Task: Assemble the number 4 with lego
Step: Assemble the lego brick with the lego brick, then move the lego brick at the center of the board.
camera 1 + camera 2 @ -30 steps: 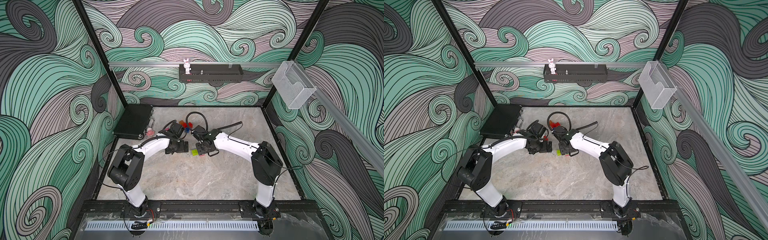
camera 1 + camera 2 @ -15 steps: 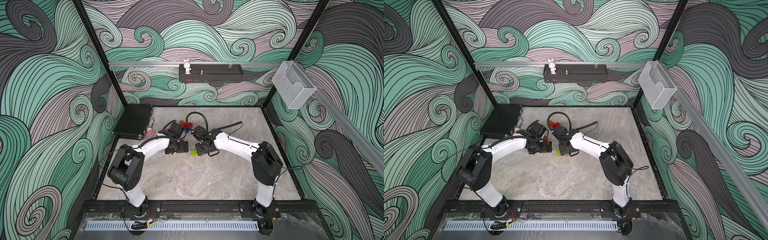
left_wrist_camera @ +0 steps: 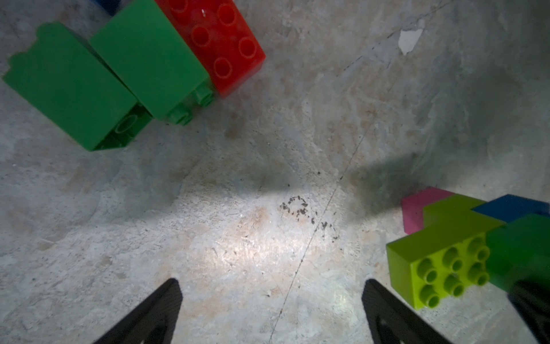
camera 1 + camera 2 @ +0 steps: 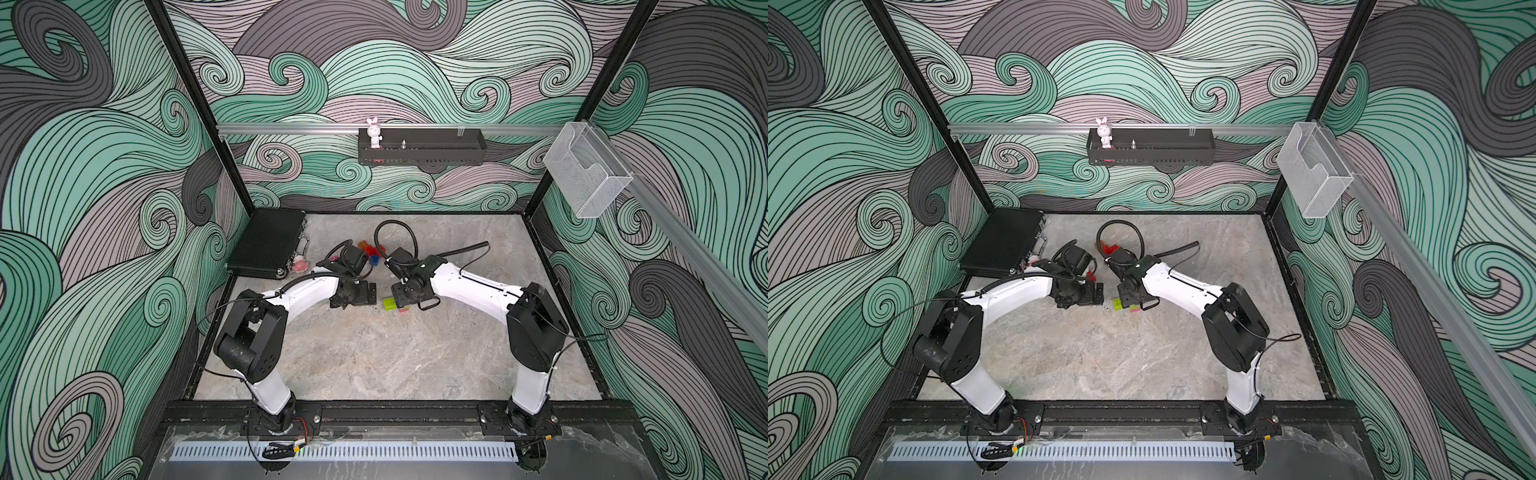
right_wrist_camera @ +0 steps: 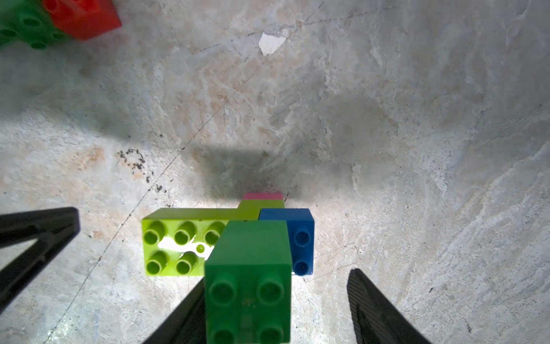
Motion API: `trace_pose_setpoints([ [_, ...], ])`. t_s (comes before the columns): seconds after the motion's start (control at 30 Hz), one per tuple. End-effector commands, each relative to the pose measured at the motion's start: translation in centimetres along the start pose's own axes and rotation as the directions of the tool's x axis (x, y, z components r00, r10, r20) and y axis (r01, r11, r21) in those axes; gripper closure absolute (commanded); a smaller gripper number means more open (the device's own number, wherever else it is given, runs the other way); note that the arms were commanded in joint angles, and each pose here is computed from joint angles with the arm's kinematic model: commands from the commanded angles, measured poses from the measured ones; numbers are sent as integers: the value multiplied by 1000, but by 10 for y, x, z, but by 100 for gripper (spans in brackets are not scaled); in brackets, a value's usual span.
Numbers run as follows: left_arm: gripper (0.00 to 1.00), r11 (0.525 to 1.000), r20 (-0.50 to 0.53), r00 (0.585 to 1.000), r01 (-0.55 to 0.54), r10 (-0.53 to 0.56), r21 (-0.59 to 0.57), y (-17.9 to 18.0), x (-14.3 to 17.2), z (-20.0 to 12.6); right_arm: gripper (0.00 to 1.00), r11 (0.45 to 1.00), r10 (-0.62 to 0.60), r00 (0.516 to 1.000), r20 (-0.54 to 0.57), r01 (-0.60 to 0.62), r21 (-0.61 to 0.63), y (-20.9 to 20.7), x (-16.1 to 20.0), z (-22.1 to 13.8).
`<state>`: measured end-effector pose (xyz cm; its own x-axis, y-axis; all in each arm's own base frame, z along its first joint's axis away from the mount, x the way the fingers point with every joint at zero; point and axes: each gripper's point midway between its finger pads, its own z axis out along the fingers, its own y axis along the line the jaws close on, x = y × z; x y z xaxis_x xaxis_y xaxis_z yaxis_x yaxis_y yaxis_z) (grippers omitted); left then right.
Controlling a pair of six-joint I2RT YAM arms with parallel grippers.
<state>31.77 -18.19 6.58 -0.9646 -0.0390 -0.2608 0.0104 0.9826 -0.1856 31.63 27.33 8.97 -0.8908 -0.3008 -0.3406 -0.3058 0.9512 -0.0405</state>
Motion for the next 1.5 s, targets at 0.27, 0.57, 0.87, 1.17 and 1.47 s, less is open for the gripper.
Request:
trace_pose_setpoints([
  [0.27,1,992,177,984,37,-16,-118,25,-45,-47,6,971,37,940,339,46,-234,10,-39,-95],
  [0.57,11,958,203,978,107,-53,-265,57,-106,-36,1,973,215,772,599,-117,-199,-56,-29,-134],
  [0.87,33,961,117,989,121,-94,-247,77,-159,12,1,975,219,749,626,-145,-168,-85,-4,-138],
  [1.17,34,937,45,991,131,-123,-325,101,-171,51,1,976,220,746,628,-165,-145,-94,1,-139],
  [1.47,57,951,15,993,117,-118,-285,95,-168,70,1,980,201,753,626,-160,-122,-96,2,-137],
])
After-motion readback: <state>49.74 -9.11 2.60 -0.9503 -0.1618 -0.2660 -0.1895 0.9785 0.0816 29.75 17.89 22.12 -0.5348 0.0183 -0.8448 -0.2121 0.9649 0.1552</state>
